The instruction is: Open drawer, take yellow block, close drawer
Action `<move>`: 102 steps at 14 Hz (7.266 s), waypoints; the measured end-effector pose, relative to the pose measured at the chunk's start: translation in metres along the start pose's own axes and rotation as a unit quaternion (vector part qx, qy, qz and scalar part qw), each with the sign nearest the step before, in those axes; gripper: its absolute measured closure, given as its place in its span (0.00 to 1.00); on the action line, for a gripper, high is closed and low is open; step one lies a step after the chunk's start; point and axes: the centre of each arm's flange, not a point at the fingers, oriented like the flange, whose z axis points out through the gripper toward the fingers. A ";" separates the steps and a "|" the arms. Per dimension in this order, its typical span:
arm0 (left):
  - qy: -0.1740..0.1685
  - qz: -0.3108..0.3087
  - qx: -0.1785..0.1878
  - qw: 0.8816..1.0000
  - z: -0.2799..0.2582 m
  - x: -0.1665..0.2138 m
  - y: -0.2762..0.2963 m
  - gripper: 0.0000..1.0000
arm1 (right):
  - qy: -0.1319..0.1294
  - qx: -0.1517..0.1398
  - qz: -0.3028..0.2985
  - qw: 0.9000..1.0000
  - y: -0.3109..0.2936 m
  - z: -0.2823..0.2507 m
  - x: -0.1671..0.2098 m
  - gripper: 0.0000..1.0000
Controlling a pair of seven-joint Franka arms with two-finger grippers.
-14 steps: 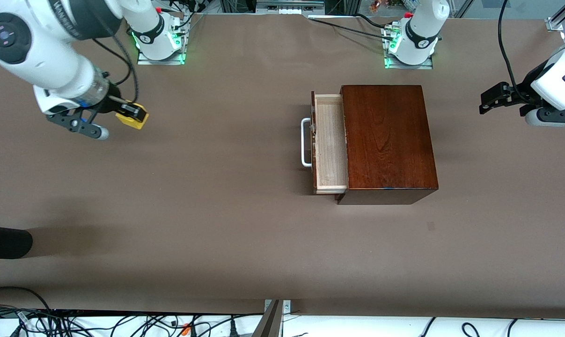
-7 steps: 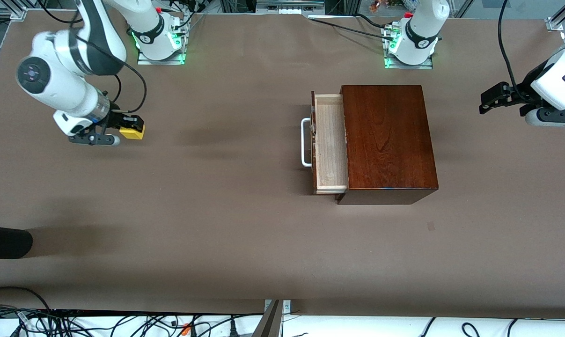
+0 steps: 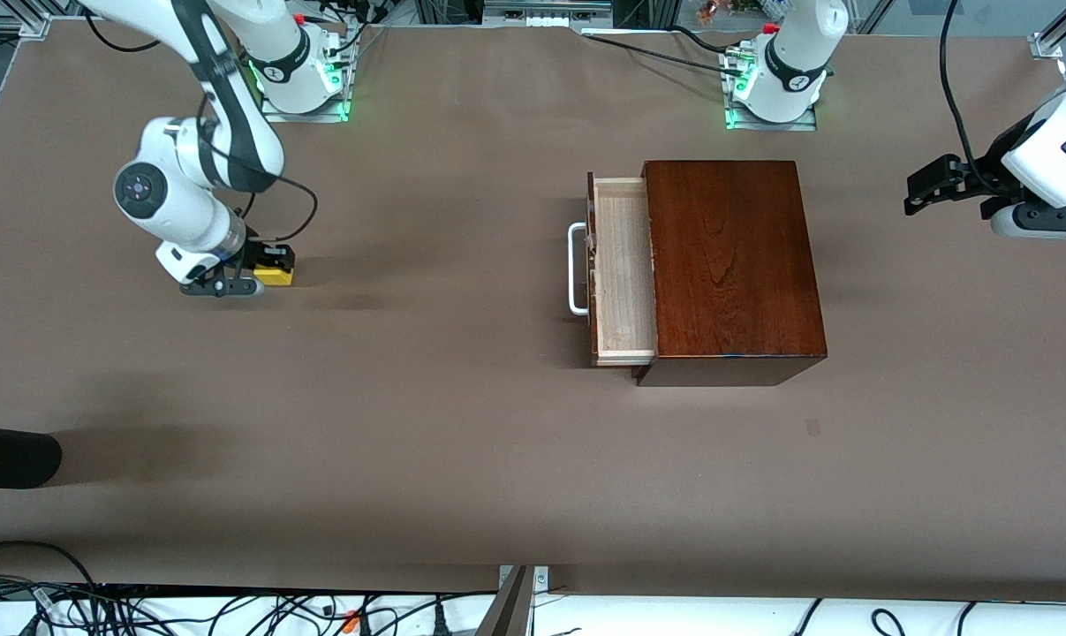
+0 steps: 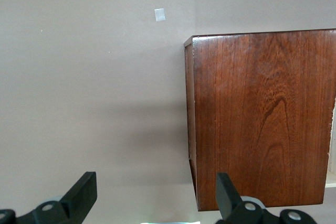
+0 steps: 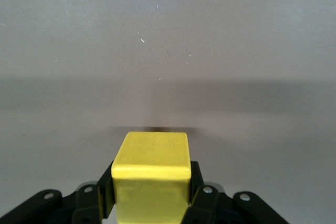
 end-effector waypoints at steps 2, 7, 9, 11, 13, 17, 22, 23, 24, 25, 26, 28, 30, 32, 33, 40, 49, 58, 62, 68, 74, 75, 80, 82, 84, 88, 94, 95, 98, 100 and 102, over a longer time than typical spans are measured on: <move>0.000 0.000 0.000 1.000 0.000 0.000 0.000 0.00 | -0.004 0.004 -0.003 1.000 0.003 0.015 0.001 0.44; 0.000 0.000 0.000 1.000 0.000 0.000 0.000 0.00 | 0.001 0.005 -0.006 1.000 -0.001 0.012 0.008 0.42; 0.000 0.000 0.000 1.000 0.000 0.000 0.000 0.00 | 0.002 0.008 -0.010 1.000 -0.007 0.006 0.013 0.29; 0.000 0.000 0.000 1.000 0.000 0.000 0.000 0.00 | -0.020 0.018 -0.015 1.000 -0.014 -0.008 0.022 0.09; -0.001 0.000 0.000 1.000 0.000 0.000 0.000 0.00 | -0.053 0.033 -0.023 0.998 -0.022 -0.038 0.037 0.00; -0.001 0.000 0.000 1.000 0.000 0.000 0.000 0.00 | -0.110 0.002 -0.023 0.994 -0.022 -0.136 0.067 0.00; -0.001 0.000 0.000 1.000 0.000 0.000 0.000 0.00 | -0.104 -0.002 -0.024 0.994 -0.020 -0.234 0.061 0.00; -0.001 0.001 0.000 1.000 0.000 0.000 0.001 0.00 | -0.092 0.001 -0.026 0.995 -0.016 -0.253 0.055 0.00; -0.001 0.002 0.000 1.000 0.000 0.000 0.002 0.00 | -0.082 0.004 -0.028 0.996 -0.013 -0.271 0.047 0.00; -0.001 0.002 0.000 1.000 0.000 0.000 0.002 0.00 | -0.074 0.007 -0.030 0.997 -0.009 -0.288 0.038 0.00; -0.001 0.002 0.000 1.000 0.000 0.000 0.003 0.00 | -0.065 0.008 -0.032 0.997 -0.005 -0.303 0.030 0.00; -0.001 0.002 0.000 1.000 0.000 0.000 0.003 0.00 | -0.049 0.009 -0.034 0.998 0.002 -0.327 0.017 0.00; -0.001 0.002 0.000 1.000 0.000 0.000 0.003 0.00 | -0.035 0.005 -0.032 0.999 0.009 -0.342 0.012 0.00; -0.001 0.002 0.000 1.000 0.000 0.000 0.003 0.00 | -0.026 -0.012 -0.031 0.999 0.013 -0.361 0.012 0.00; -0.001 0.003 0.000 1.000 0.000 0.000 0.003 0.00 | -0.021 -0.015 -0.030 0.999 0.014 -0.369 0.013 0.00; -0.001 0.003 0.000 1.000 0.000 0.000 0.003 0.00 | -0.024 -0.020 -0.010 0.999 0.030 -0.367 0.023 0.00; -0.006 0.003 0.000 1.000 0.001 -0.001 0.003 0.00 | -0.012 -0.021 -0.009 1.000 0.031 -0.373 0.035 0.00; -0.008 0.004 0.001 1.000 0.002 -0.002 0.005 0.00 | -0.004 -0.021 0.013 1.000 0.030 -0.375 0.038 0.00; -0.008 0.005 0.001 1.000 0.002 -0.002 0.006 0.00 | 0.001 -0.021 0.013 1.000 0.029 -0.376 0.039 0.00; -0.009 0.006 0.001 1.000 0.002 -0.002 0.006 0.00 | 0.011 -0.012 0.026 1.000 0.025 -0.377 0.041 0.00; -0.035 0.079 0.009 0.996 0.012 -0.009 0.083 0.00 | 0.014 -0.006 0.029 0.999 0.025 -0.378 0.042 0.00; -0.043 0.104 0.009 0.994 0.020 -0.009 0.110 0.00 | 0.014 -0.006 0.032 0.999 0.025 -0.378 0.042 0.00; -0.075 0.254 -0.019 0.964 0.076 -0.004 0.268 0.00 | 0.015 -0.006 0.043 0.999 0.026 -0.378 0.042 0.00; -0.071 0.307 -0.048 0.948 0.102 0.000 0.325 0.00 | 0.015 -0.006 0.044 0.999 0.026 -0.378 0.042 0.00; -0.053 0.376 -0.074 0.922 0.130 0.003 0.370 0.00 | 0.015 -0.005 0.045 0.999 0.027 -0.378 0.042 0.00; 0.002 0.539 -0.076 0.839 0.182 -0.002 0.439 0.00 | 0.015 -0.005 0.046 0.999 0.027 -0.378 0.042 0.00; 0.029 0.722 -0.030 0.691 0.271 0.003 0.482 0.00 | 0.015 -0.005 0.046 0.999 0.027 -0.378 0.042 0.00; 0.024 0.733 -0.021 0.679 0.281 0.005 0.481 0.00 | 0.015 -0.005 0.046 0.999 0.027 -0.378 0.042 0.00; 0.004 0.748 -0.006 0.663 0.306 0.003 0.477 0.00 | 0.015 -0.005 0.046 0.999 0.027 -0.378 0.042 0.00; -0.010 0.749 -0.002 0.662 0.317 0.002 0.471 0.00 | 0.015 -0.005 0.046 0.999 0.027 -0.378 0.042 0.00; -0.026 0.745 0.000 0.666 0.322 0.006 0.462 0.00 | 0.015 -0.005 0.046 0.999 0.027 -0.379 0.042 0.00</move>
